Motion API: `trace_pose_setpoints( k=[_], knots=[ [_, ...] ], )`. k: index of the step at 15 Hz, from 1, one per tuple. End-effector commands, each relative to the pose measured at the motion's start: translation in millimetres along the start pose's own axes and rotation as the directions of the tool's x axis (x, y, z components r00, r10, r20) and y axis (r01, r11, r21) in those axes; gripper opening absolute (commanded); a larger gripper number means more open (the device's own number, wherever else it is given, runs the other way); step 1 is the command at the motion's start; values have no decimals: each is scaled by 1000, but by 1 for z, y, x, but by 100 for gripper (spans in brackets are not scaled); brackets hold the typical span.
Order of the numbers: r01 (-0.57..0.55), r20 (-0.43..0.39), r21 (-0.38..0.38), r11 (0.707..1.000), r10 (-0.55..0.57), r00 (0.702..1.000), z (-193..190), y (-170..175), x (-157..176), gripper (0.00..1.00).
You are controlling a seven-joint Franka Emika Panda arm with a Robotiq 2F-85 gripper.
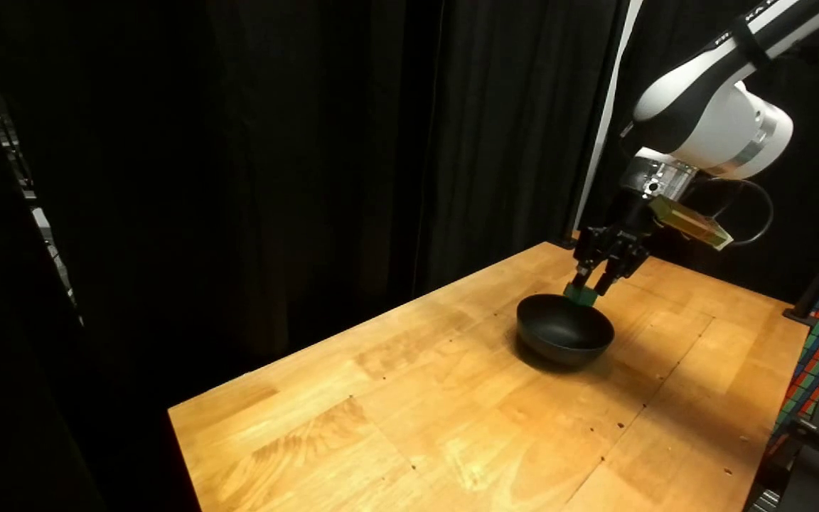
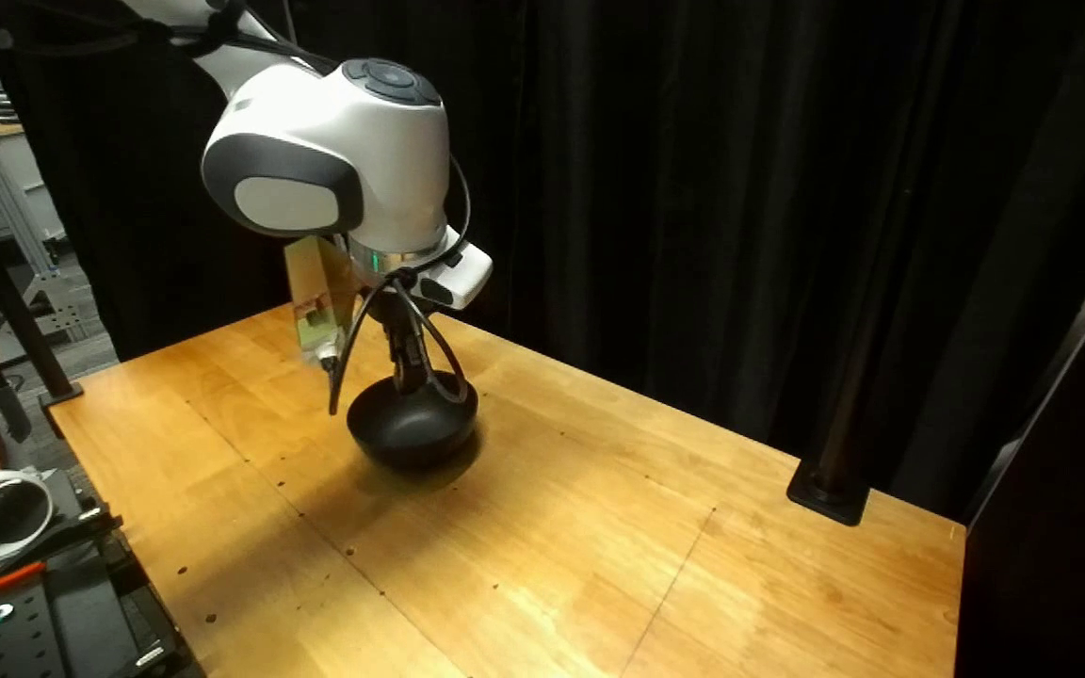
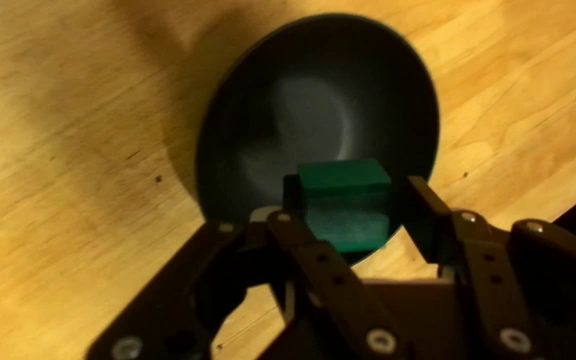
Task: Put the green object into the bowl.
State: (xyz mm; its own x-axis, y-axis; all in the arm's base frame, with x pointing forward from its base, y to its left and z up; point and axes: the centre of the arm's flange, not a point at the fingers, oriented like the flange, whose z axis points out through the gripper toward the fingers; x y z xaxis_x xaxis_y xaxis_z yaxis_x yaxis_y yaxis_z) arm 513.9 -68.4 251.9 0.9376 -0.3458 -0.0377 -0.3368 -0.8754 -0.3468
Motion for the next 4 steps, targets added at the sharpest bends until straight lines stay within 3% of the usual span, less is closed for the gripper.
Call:
trace_pose_setpoints(
  k=[1, 2, 4],
  knots=[
    [63, 127, 60, 996, -70, 989, -5, -11, -9, 86],
    [79, 156, 50, 996, -86, 984, -8, -10, -14, 95],
    [88, 214, 38, 995, -94, 972, -17, -2, -29, 100]
  ],
)
